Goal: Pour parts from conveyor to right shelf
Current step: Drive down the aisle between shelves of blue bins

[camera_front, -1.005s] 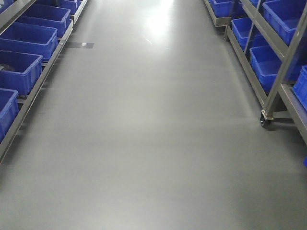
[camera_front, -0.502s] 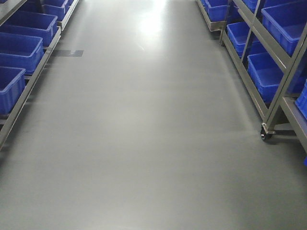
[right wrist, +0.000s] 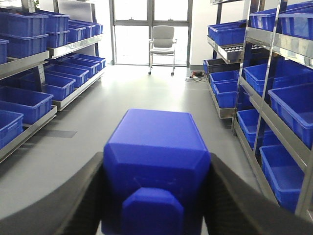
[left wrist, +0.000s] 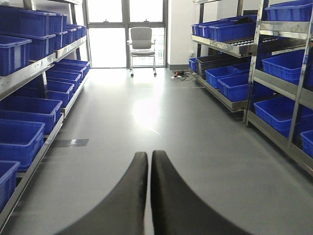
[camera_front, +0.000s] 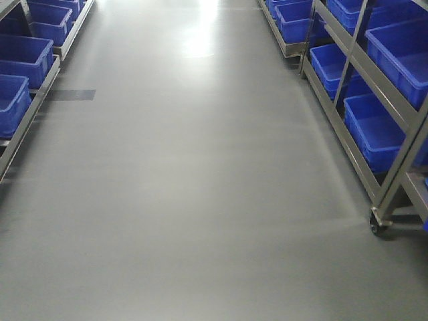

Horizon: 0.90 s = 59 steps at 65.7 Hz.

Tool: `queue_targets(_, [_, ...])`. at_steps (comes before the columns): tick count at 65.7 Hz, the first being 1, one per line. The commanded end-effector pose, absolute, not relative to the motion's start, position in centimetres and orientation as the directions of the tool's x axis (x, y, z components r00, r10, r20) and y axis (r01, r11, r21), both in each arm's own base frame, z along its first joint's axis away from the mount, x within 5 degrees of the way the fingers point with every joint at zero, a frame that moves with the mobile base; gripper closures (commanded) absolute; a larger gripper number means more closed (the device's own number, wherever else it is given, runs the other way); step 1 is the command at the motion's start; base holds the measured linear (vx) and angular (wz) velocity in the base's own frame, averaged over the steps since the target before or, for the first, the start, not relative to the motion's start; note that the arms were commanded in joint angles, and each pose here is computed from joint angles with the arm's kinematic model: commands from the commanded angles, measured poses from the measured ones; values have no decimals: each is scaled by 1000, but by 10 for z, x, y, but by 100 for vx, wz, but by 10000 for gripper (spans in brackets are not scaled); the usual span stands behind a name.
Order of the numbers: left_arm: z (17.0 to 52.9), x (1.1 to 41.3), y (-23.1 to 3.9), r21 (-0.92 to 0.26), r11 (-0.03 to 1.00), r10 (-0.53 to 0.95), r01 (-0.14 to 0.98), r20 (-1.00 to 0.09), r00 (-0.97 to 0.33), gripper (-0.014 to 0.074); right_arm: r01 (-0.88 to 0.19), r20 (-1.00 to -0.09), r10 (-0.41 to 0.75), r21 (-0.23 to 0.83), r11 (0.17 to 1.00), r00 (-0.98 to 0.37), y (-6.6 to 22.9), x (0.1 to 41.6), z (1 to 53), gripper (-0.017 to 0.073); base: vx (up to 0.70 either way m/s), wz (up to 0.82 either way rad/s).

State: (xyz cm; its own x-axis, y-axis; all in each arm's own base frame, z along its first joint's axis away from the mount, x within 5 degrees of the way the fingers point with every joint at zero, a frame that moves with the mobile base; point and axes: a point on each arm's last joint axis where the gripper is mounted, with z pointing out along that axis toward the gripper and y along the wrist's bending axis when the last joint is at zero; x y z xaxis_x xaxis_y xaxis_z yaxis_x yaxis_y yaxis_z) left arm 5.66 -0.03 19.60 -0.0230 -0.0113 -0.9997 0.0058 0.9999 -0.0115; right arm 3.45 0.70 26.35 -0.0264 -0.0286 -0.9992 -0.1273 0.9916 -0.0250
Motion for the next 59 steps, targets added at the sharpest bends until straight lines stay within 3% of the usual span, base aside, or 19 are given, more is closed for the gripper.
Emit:
queue_targets(1, [210,55,-1,-25,1000,-26,16,-996,81,600,-112,-997,-25,-33,993,75,6,32,279,568,52,-3])
queue_targets(59, [210,55,-1,-25,1000,-26,16,-996,81,600,-112,-997,-25,-33,993,75,6,32,279,568,58,5])
